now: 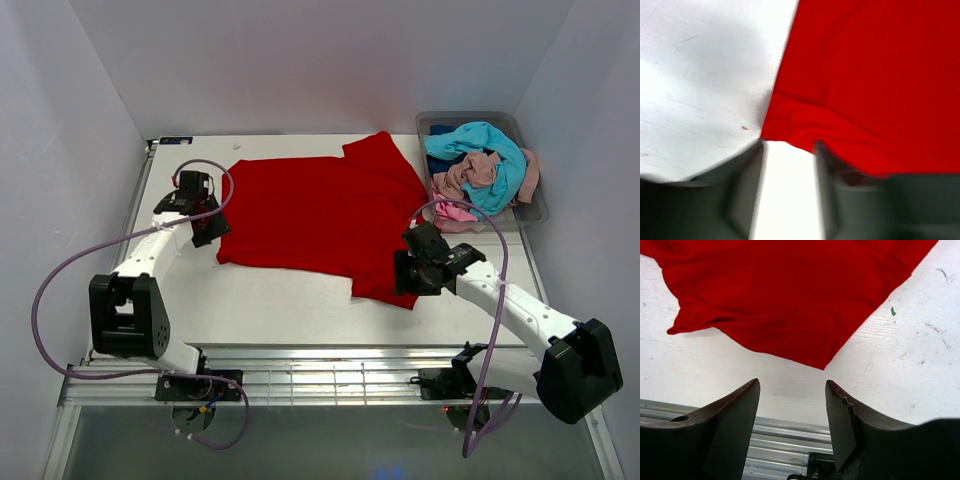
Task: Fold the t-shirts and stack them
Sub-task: Flatten out the tshirt, then grap the side of the flattened tshirt closest away from the robot with both arms
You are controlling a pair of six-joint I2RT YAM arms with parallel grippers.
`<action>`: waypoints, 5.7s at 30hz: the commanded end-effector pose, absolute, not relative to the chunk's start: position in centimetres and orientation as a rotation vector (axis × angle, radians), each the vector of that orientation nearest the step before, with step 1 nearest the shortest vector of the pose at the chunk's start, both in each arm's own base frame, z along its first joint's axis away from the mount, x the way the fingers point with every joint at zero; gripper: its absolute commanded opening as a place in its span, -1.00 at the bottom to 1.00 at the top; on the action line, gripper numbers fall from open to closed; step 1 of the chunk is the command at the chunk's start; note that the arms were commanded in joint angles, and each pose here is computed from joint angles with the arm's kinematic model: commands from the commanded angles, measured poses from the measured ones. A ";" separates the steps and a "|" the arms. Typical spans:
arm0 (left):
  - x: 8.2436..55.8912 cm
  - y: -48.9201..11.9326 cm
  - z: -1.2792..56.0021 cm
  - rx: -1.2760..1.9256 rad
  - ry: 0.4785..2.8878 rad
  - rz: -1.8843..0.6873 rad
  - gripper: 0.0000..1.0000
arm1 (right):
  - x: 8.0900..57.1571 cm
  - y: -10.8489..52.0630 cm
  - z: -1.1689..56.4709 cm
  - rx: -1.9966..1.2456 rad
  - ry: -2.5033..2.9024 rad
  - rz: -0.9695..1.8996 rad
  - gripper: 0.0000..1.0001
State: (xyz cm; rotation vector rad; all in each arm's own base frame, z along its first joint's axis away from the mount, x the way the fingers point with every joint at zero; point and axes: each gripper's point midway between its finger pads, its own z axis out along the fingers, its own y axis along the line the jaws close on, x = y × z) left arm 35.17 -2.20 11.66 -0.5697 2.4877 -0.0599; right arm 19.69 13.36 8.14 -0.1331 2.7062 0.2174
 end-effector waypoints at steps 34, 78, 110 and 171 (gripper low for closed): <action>35.9 -2.1 4.5 -0.588 2.619 -0.005 0.28 | 19.3 11.3 7.3 -0.081 2.716 0.076 0.30; 35.5 -1.6 5.0 -0.545 2.611 0.020 -0.60 | 24.0 11.6 3.5 -0.198 2.730 -0.026 -0.85; 35.9 -1.7 6.0 -0.566 2.485 -0.028 0.08 | 16.1 8.4 13.0 -0.116 2.729 0.068 -0.85; 32.7 -1.6 5.0 -0.613 2.574 0.006 0.08 | 24.4 12.4 15.6 -0.204 2.626 0.070 -0.85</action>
